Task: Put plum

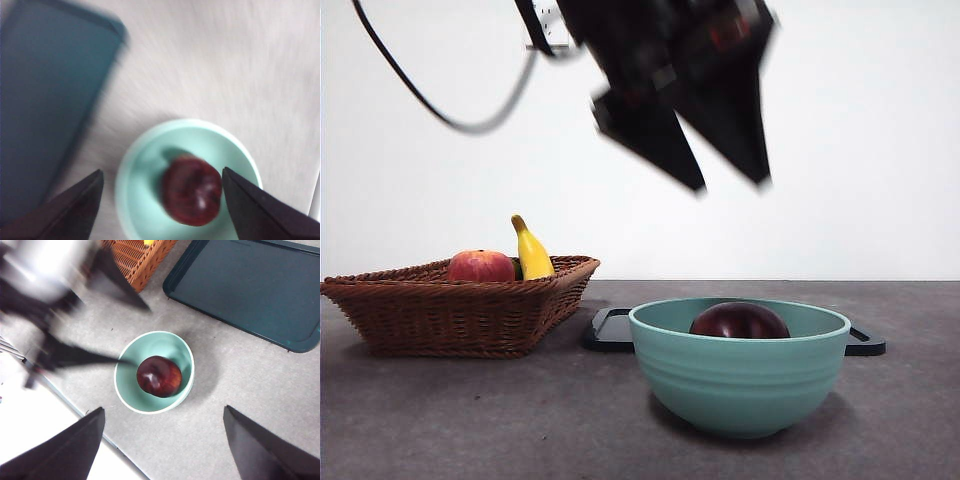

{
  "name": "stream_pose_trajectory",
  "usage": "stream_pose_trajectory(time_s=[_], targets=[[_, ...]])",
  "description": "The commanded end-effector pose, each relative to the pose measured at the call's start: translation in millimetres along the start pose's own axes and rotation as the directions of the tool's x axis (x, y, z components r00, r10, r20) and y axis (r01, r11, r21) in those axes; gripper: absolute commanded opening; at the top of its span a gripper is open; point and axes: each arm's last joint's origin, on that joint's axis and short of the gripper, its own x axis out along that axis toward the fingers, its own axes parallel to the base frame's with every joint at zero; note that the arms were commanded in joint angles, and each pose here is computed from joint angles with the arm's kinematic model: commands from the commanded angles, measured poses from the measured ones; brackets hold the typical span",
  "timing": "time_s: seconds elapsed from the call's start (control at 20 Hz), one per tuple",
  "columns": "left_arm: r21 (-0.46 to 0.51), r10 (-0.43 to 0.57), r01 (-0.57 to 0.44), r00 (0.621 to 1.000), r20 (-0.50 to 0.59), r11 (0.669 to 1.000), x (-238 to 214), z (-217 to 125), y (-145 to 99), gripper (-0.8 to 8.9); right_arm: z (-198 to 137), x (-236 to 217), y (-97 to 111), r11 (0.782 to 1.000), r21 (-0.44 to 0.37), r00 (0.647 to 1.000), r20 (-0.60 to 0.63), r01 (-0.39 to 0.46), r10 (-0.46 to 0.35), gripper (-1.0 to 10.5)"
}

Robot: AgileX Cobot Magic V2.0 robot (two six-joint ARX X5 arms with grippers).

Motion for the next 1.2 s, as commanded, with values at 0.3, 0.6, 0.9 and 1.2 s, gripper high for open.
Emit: stream_pose_trajectory(time_s=[0.3, 0.6, 0.9, 1.2], targets=[[-0.242, 0.216, -0.160, 0.949, 0.229, 0.957, -123.6, -8.3, 46.6, 3.82, 4.4, -2.4, 1.9, 1.000, -0.010, 1.000, 0.017, 0.001, -0.001, 3.8], [-0.391, 0.191, -0.089, 0.954, 0.232, 0.916, -176.2, -53.5, 66.3, 3.82, 4.6, -2.4, 1.9, 1.000, -0.012, 1.000, 0.018, 0.001, -0.001, 3.8], [-0.451, -0.051, 0.137, 0.979, 0.197, 0.882, -147.1, -111.8, 45.5, 3.82, 5.6, -2.4, 1.8, 1.000, -0.016, 1.000, 0.027, 0.001, -0.001, 3.8], [-0.477, -0.200, 0.270, 0.961, 0.192, 0.837, -129.3, -134.1, 34.4, 3.76, 5.5, -2.2, 1.7, 1.000, -0.015, 1.000, 0.025, 0.001, -0.001, 3.8]])
